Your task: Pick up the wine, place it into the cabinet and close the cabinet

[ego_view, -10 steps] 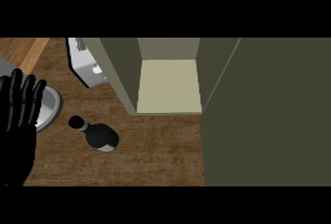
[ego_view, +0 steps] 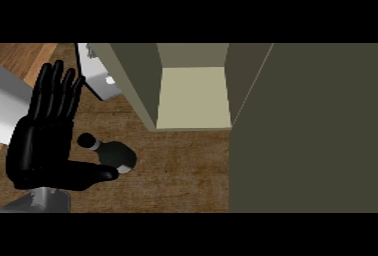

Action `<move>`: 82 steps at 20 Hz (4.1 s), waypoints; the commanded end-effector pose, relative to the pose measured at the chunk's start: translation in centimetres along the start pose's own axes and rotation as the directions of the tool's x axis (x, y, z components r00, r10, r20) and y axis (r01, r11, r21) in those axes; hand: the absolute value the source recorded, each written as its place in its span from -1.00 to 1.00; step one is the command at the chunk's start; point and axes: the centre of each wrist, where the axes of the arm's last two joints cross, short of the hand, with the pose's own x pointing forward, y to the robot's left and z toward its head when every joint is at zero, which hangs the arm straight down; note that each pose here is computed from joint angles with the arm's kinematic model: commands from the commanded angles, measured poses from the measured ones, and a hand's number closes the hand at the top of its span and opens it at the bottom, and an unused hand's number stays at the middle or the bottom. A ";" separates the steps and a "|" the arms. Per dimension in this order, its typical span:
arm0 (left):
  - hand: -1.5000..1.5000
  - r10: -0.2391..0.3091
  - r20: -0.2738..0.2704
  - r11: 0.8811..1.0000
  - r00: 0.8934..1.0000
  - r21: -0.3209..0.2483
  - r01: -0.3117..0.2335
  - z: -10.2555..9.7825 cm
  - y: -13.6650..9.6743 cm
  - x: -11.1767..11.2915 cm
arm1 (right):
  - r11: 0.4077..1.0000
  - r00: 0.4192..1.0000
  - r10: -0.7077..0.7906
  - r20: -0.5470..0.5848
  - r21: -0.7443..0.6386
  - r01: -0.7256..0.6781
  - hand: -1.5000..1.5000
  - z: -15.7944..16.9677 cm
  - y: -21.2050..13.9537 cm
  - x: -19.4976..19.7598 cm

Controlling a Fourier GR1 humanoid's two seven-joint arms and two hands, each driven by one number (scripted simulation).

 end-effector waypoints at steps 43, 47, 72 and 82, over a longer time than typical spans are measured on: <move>-1.00 0.054 -0.151 0.990 0.987 0.137 -0.033 3.5 0.5 -0.7 | 0.991 0.993 -0.079 -0.083 0.105 0.088 -1.00 -1.1 -1.3 4.0; -1.00 0.038 -0.189 0.990 0.981 0.141 -0.011 3.6 1.7 -1.8 | 0.991 0.994 -0.078 -0.072 0.102 0.085 -1.00 1.0 -0.2 7.1; -1.00 -0.007 -0.300 0.986 0.954 0.156 0.057 8.4 8.6 -10.1 | 0.988 0.995 -0.082 -0.065 0.125 0.089 -1.00 -0.2 0.1 5.7; -1.00 0.007 -0.328 0.989 0.945 0.144 0.043 10.6 7.5 -14.4 | 0.990 0.995 -0.081 -0.066 0.109 0.088 -1.00 -0.5 0.1 6.3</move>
